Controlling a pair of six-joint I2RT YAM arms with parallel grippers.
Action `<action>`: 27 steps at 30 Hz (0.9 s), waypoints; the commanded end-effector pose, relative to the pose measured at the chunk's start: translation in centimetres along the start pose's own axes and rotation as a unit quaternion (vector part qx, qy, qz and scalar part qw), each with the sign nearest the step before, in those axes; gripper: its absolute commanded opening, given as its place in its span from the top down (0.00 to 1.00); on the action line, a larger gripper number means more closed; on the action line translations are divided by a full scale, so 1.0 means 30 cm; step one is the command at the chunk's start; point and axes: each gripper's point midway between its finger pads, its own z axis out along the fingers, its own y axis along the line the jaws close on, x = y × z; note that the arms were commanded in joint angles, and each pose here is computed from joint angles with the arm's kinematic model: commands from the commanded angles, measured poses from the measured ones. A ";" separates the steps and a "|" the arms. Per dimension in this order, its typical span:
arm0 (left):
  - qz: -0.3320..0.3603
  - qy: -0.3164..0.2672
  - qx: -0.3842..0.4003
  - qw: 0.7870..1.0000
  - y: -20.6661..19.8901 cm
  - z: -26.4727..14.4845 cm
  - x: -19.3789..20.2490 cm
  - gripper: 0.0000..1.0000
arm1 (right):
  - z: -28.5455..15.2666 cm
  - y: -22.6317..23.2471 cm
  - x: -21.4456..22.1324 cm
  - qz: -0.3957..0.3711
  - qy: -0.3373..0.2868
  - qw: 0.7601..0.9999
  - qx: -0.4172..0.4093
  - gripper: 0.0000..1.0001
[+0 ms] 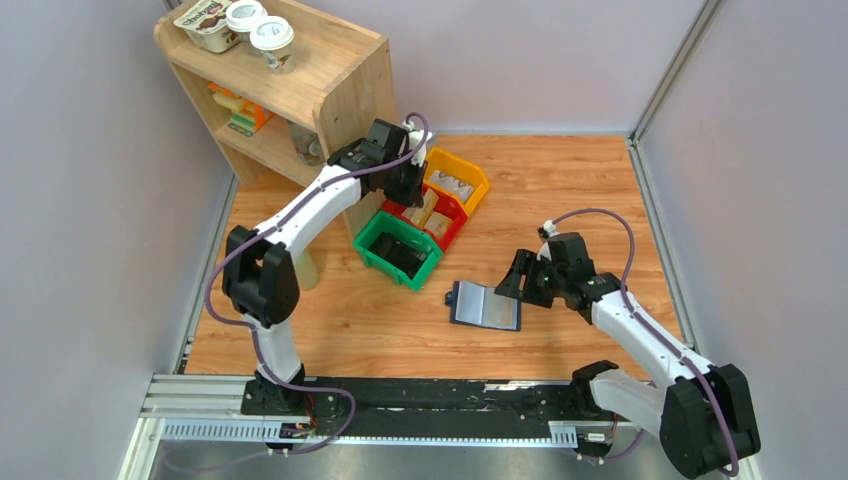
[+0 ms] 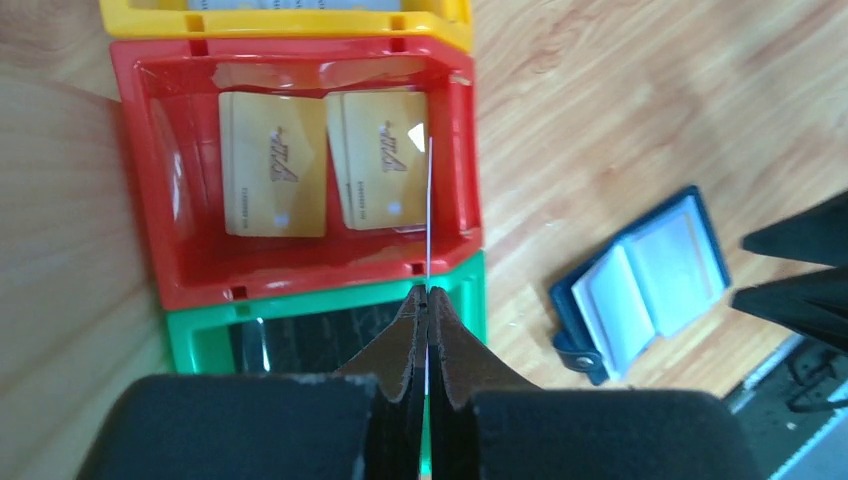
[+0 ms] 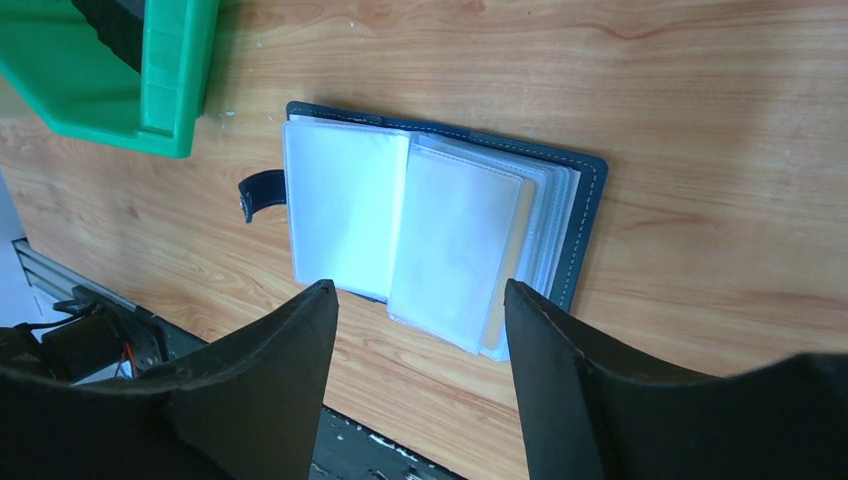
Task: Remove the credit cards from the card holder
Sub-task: Place the credit card in the storage box.
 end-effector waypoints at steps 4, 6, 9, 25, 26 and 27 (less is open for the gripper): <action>0.041 0.045 -0.004 0.998 0.090 0.124 -0.020 1.00 | -0.040 0.007 -0.058 -0.034 -0.021 0.999 0.017 0.34; 0.043 0.051 -0.003 0.998 0.104 0.173 -0.020 1.00 | -0.045 0.008 -0.063 -0.040 -0.023 0.999 0.018 0.34; 0.035 0.058 0.004 0.998 0.118 0.241 -0.008 1.00 | -0.050 0.008 -0.060 -0.044 -0.022 0.999 0.018 0.33; 0.000 -0.006 0.016 1.000 0.093 0.270 -0.058 1.00 | -0.047 -0.003 -0.044 -0.027 -0.023 0.999 0.020 0.34; -0.006 -0.018 0.016 1.000 0.093 0.268 -0.072 1.00 | -0.046 -0.005 -0.042 -0.025 -0.022 0.999 0.021 0.34; -0.012 -0.016 0.015 1.000 0.097 0.274 -0.053 1.00 | -0.045 -0.004 -0.040 -0.025 -0.021 0.999 0.020 0.34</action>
